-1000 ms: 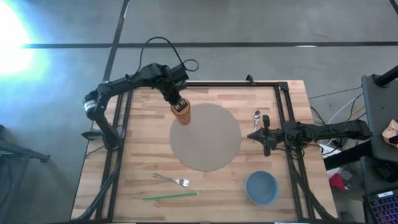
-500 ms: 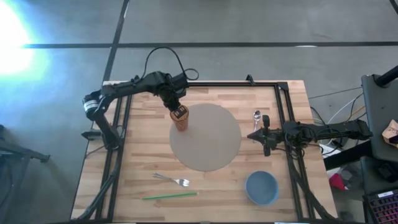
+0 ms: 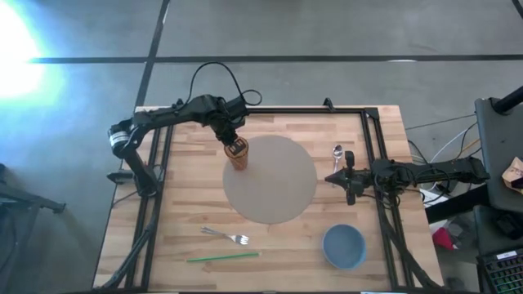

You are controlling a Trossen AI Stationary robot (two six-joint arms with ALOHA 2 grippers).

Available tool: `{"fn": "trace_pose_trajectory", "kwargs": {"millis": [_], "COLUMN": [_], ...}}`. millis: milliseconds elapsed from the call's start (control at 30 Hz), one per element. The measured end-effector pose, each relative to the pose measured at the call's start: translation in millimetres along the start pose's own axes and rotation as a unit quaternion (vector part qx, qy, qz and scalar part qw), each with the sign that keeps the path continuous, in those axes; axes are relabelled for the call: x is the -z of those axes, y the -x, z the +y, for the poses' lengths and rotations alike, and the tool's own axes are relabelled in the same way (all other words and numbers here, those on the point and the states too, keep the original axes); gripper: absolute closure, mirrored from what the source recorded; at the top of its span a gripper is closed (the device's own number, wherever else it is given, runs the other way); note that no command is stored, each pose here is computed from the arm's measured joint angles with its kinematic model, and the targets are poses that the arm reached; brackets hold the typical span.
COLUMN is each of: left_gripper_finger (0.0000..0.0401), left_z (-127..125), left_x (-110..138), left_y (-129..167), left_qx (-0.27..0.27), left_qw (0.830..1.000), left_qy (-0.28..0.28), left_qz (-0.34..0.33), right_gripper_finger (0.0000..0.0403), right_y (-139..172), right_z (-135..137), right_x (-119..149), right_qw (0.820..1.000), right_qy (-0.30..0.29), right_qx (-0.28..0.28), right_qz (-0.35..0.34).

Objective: Pick & Place Utensil
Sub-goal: Put the cup on the top left of the mat

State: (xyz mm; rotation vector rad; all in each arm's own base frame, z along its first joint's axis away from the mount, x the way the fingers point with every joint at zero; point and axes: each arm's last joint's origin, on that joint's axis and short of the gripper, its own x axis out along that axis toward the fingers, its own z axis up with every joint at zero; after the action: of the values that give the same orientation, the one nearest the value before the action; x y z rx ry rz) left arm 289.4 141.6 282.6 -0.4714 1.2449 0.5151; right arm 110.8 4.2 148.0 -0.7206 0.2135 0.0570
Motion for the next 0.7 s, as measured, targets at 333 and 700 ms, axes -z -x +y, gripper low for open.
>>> {"fn": "trace_pose_trajectory", "kwargs": {"millis": [333, 700], "left_gripper_finger": [0.0395, 0.0358], "left_z": [-4.2, -5.5], "left_x": [1.4, 2.3], "left_y": [0.2, -0.2], "left_qx": [-0.004, -0.002], "left_qw": [1.0, 1.0], "left_qy": [-0.007, -0.009], "left_qz": [-0.001, 0.002], "right_gripper_finger": [0.0394, 0.0394], "right_y": [0.0, 0.0], "right_z": [0.0, 0.0], "right_x": [0.0, 0.0], "right_qw": [1.0, 1.0], "right_qy": [-0.001, -0.001], "right_qx": [0.0, 0.0], "right_qz": [0.0, 0.0]}}
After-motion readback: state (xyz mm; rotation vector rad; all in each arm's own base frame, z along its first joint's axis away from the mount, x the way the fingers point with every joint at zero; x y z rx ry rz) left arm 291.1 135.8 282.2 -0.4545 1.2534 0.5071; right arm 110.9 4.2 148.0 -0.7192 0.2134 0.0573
